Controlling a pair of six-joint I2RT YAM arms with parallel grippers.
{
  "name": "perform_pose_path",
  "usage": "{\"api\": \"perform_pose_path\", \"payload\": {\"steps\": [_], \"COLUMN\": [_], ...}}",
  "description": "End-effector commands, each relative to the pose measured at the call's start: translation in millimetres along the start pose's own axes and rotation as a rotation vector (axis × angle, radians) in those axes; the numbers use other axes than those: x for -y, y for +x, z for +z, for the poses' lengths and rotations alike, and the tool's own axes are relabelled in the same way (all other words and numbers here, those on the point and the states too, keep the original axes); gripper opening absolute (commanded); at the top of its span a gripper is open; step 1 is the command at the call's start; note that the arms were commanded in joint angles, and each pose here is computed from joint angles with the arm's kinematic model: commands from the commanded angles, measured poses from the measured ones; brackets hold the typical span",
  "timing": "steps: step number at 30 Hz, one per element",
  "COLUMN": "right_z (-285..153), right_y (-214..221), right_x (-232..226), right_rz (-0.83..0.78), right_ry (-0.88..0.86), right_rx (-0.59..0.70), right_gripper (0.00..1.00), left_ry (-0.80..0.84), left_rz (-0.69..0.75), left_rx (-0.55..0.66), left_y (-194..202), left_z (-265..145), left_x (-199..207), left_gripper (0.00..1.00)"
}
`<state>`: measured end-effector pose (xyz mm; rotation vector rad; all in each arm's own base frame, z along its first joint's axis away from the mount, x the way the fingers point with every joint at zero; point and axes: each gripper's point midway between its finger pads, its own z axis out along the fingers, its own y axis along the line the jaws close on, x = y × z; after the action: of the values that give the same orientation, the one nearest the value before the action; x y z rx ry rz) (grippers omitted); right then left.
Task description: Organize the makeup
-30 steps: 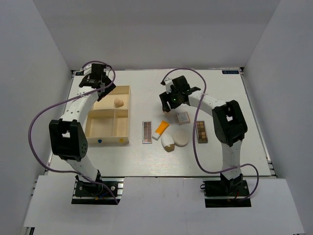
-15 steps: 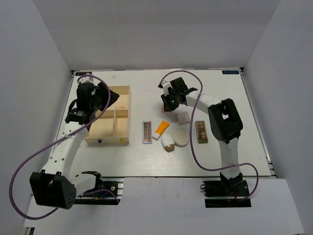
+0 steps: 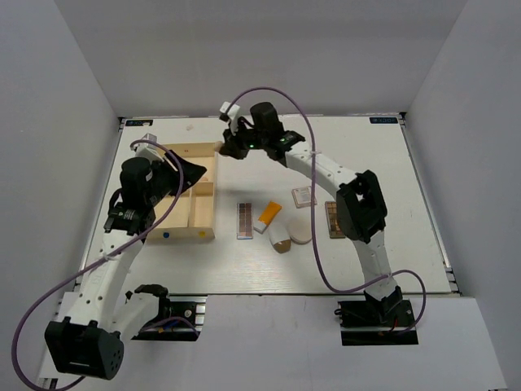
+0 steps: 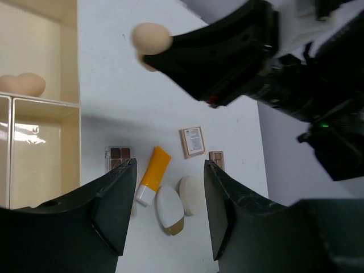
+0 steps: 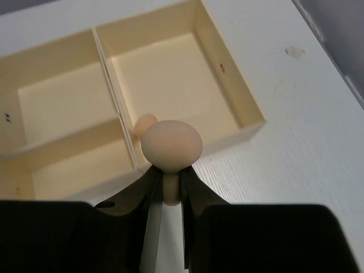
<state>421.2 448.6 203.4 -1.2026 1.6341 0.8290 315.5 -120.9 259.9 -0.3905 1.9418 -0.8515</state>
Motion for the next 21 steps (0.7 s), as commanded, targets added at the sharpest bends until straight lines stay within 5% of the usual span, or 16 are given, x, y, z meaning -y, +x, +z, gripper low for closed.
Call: {"api": "perform_pose_path", "payload": {"steps": [1, 8, 14, 19, 21], "right_z": [42, 91, 109, 99, 84], "right_y": [-21, -30, -17, -28, -41], "right_x": [-12, -12, -8, -2, 4], "right_rz": [-0.03, 0.013, 0.014, 0.003, -0.005], "right_ry": [-0.025, 0.019, 0.059, 0.071, 0.087], "right_rx": [0.131, 0.238, 0.246, 0.261, 0.28], "right_gripper": [0.21, 0.31, 0.72, 0.76, 0.76], "left_ry": [0.073, 0.102, 0.104, 0.142, 0.177], "left_rz": [0.047, 0.065, 0.058, 0.04, 0.038], "left_rx": [0.039, 0.054, 0.064, 0.036, 0.021], "left_y": [-7, -2, 3, 8, 6], "left_z": [-15, -44, -63, -62, -61], "left_x": [18, 27, 28, 35, 44], "left_gripper": [0.6, 0.61, 0.62, 0.61, 0.51]}}
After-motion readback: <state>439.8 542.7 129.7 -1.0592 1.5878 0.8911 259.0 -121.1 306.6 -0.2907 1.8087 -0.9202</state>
